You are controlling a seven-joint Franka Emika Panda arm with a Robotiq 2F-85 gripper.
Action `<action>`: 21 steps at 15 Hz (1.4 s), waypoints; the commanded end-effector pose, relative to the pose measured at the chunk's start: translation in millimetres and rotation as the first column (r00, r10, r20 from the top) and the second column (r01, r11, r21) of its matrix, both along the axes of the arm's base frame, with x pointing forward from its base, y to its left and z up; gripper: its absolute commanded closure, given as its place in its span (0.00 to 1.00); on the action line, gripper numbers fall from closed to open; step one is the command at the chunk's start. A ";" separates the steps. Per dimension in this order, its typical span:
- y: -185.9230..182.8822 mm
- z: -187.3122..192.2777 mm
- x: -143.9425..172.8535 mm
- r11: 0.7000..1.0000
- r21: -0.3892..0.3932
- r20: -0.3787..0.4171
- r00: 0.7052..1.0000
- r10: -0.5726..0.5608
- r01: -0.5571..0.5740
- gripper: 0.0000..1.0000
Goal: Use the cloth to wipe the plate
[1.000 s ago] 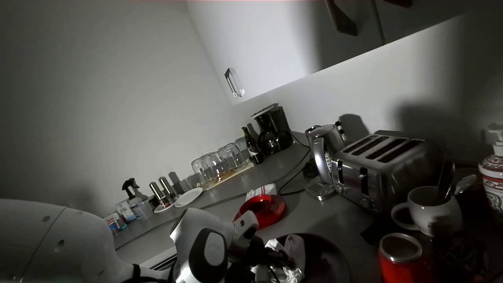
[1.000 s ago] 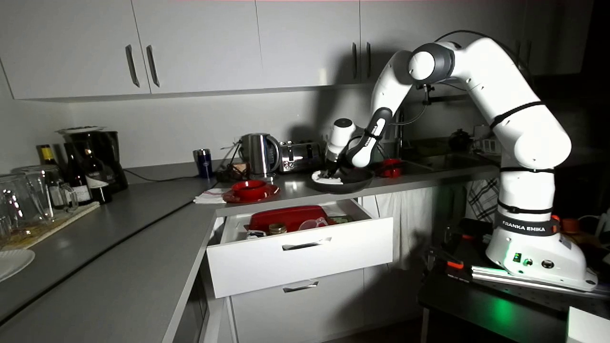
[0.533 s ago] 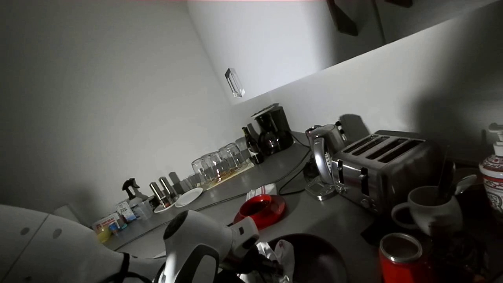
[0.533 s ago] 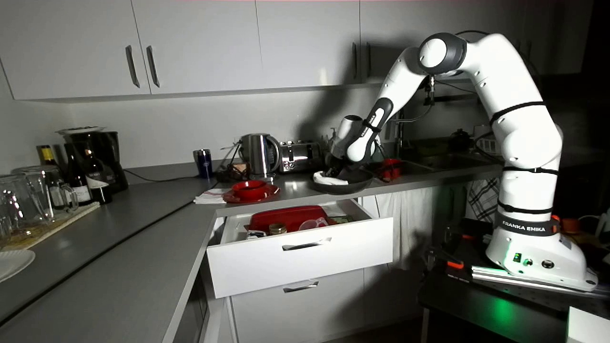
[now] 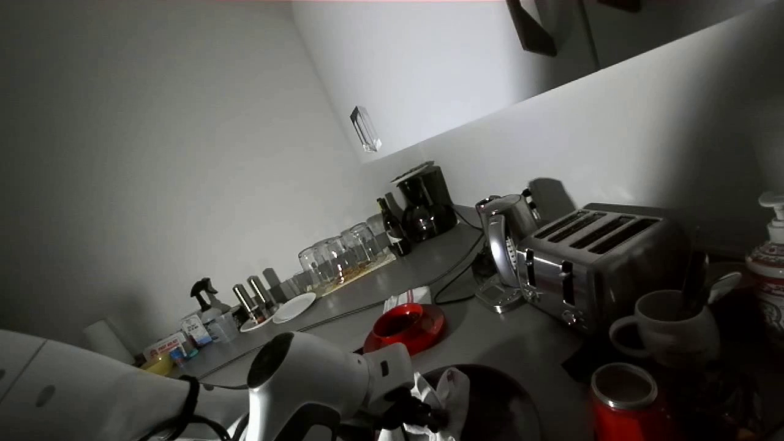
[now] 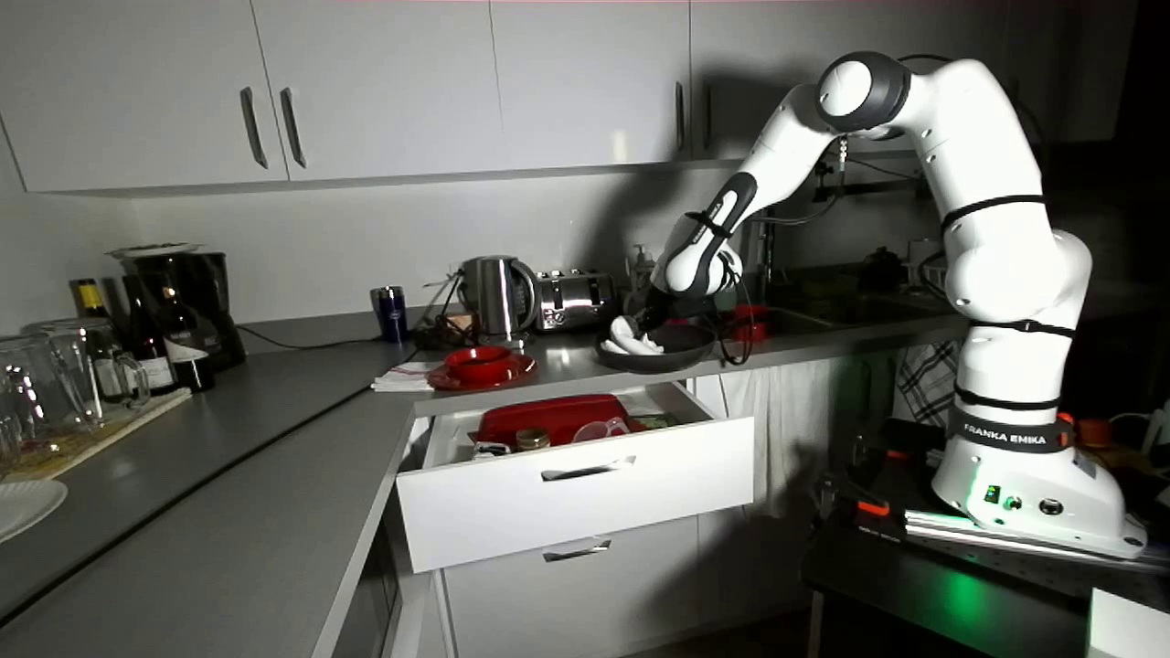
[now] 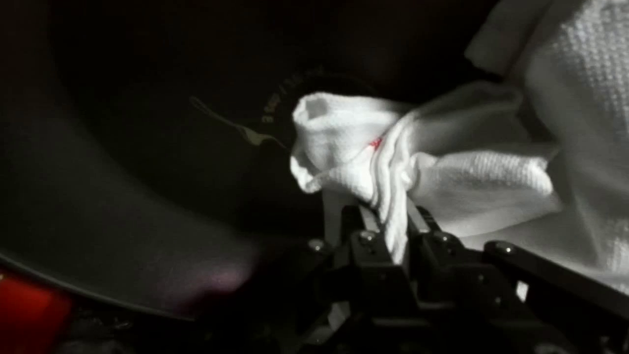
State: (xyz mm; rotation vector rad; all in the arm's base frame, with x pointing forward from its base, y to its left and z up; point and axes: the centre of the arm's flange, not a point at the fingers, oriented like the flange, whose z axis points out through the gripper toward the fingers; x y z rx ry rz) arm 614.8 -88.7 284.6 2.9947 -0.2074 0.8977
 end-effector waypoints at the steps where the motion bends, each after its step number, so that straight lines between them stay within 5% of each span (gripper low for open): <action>1: 6.9 33.4 -10.2 0.996 0.080 0.088 0.996 0.030 -0.037 0.93; 11: 58.8 139.8 -0.9 0.969 0.218 0.313 0.949 0.043 -0.115 0.93; 21: 28.9 179.6 77.0 0.924 0.383 0.329 0.936 -0.125 -0.011 0.93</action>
